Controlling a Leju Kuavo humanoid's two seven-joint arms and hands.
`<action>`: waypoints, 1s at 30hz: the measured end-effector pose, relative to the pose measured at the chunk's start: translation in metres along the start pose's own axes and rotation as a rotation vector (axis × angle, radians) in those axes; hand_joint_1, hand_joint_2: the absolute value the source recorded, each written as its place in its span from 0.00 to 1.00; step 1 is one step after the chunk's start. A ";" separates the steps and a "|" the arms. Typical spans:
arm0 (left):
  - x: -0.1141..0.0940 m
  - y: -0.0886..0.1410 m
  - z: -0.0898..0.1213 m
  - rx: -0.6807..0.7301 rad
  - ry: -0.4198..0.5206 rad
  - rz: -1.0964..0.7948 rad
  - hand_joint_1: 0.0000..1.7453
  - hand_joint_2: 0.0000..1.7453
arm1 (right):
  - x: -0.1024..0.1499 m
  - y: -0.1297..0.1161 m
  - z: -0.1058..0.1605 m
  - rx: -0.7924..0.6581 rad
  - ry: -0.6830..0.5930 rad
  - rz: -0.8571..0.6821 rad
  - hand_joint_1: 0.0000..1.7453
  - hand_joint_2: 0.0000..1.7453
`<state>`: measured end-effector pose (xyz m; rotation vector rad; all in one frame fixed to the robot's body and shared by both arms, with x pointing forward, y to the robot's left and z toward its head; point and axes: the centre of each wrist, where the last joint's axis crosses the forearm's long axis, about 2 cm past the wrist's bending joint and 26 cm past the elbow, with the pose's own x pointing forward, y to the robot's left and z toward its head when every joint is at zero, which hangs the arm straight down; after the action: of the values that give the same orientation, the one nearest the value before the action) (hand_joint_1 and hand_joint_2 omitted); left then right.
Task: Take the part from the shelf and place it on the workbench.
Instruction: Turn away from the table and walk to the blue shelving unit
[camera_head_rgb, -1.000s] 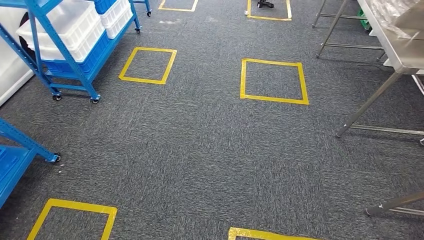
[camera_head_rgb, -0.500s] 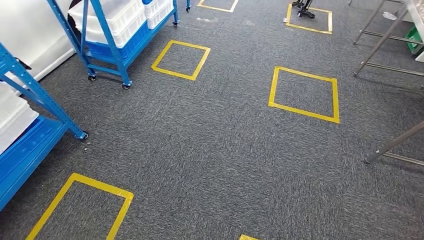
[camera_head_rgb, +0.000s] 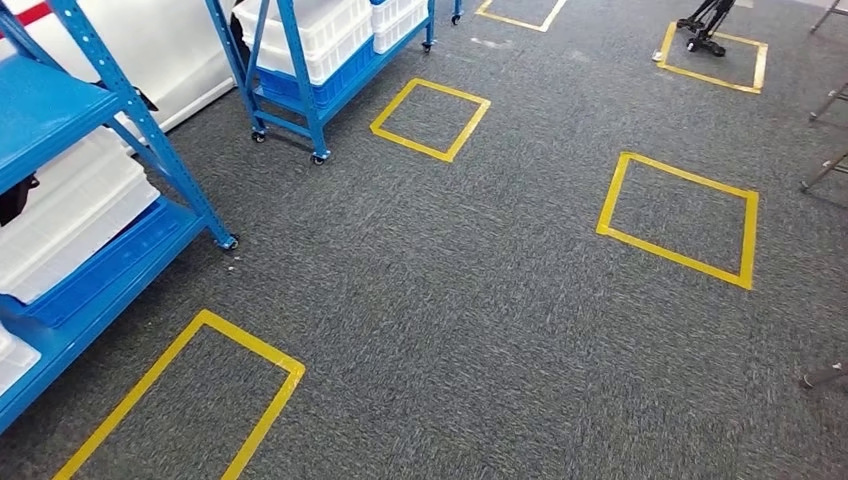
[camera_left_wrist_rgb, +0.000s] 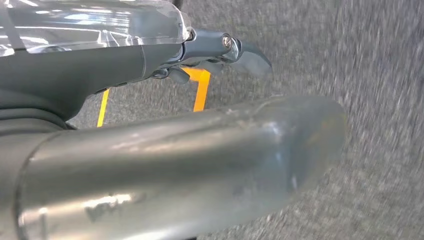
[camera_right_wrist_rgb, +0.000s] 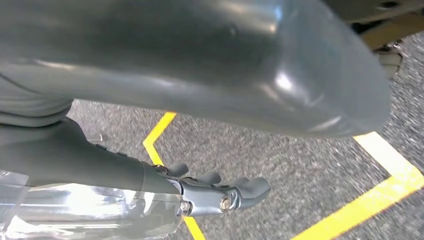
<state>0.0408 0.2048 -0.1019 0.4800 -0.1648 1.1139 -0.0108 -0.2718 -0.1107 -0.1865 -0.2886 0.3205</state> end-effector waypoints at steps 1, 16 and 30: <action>0.000 0.000 0.000 0.001 0.000 0.001 0.00 0.00 | -0.001 0.001 0.000 0.001 0.002 0.000 0.00 0.00; 0.000 0.000 0.000 0.015 0.006 0.019 0.00 0.00 | 0.003 0.004 0.000 0.024 -0.005 -0.009 0.00 0.00; -0.001 0.000 0.001 0.058 0.025 0.070 0.00 0.00 | 0.002 0.009 0.002 0.038 0.002 -0.018 0.00 0.00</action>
<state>0.0404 0.2033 -0.1014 0.5152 -0.1282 1.1956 -0.0118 -0.2626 -0.1099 -0.1469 -0.2822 0.3075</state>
